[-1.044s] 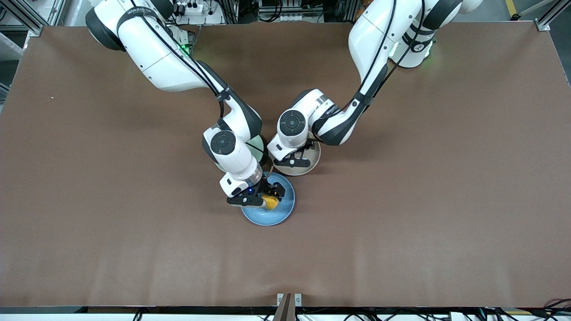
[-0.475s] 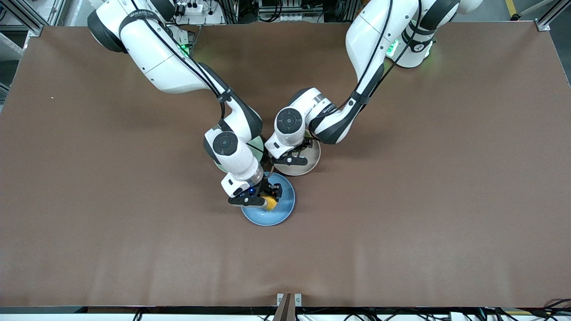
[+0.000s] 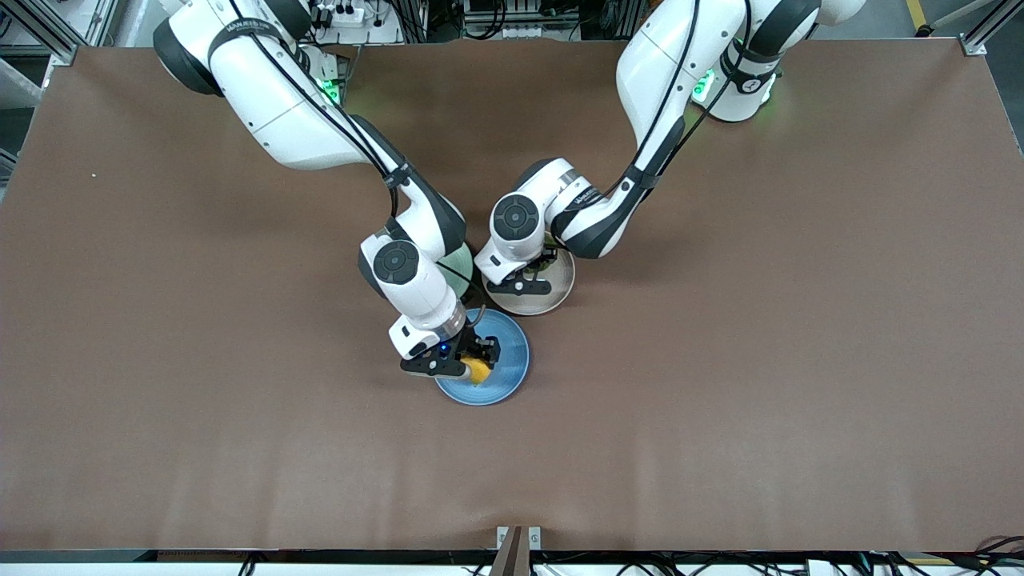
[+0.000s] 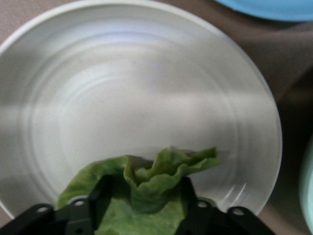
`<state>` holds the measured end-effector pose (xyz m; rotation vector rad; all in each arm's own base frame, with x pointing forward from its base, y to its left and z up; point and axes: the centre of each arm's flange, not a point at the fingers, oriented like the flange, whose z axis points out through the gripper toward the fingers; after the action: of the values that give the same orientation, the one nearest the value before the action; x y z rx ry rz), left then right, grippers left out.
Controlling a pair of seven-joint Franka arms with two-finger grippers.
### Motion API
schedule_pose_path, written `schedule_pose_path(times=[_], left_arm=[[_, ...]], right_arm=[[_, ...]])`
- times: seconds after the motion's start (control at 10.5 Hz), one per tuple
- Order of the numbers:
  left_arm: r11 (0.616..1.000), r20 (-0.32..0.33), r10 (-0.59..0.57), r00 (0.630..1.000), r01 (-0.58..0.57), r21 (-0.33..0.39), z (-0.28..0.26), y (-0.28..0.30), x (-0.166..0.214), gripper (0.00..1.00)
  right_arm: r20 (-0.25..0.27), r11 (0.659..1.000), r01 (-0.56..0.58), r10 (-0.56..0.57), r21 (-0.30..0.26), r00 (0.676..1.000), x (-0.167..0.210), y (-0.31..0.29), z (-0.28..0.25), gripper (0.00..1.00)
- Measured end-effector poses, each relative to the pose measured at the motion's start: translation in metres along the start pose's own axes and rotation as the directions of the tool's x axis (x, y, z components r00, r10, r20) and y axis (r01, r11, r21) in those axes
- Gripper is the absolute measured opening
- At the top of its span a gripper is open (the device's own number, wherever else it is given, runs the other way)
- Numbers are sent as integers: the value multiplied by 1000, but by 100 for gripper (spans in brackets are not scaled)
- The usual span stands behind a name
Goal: Pick lemon and lettuce from blue and beige plates
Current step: 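Lift the lemon with the right gripper while the left gripper lifts lettuce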
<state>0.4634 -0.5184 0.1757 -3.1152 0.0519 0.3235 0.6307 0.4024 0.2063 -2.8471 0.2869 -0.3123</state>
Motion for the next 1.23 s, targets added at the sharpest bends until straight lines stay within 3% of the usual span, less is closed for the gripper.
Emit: schedule_pose_path(times=[0.38,0.57,0.85,1.23], left_arm=[[1000,-13,-5,1000,4,-12,-8,2,4,4],[1000,-30,-6,1000,5,-27,-21,4,6,4],[999,-56,-26,998,24,-40,-54,-6,16,4],[992,-83,-114,990,110,-62,-116,-59,50,4]], right_arm=[[27,996,-43,45,-74,999,33,13,-46,64],[67,995,-33,40,-93,997,60,34,-87,64],[159,990,84,-65,-117,985,93,85,-149,64],[213,958,238,-202,-160,956,109,182,-173,64]])
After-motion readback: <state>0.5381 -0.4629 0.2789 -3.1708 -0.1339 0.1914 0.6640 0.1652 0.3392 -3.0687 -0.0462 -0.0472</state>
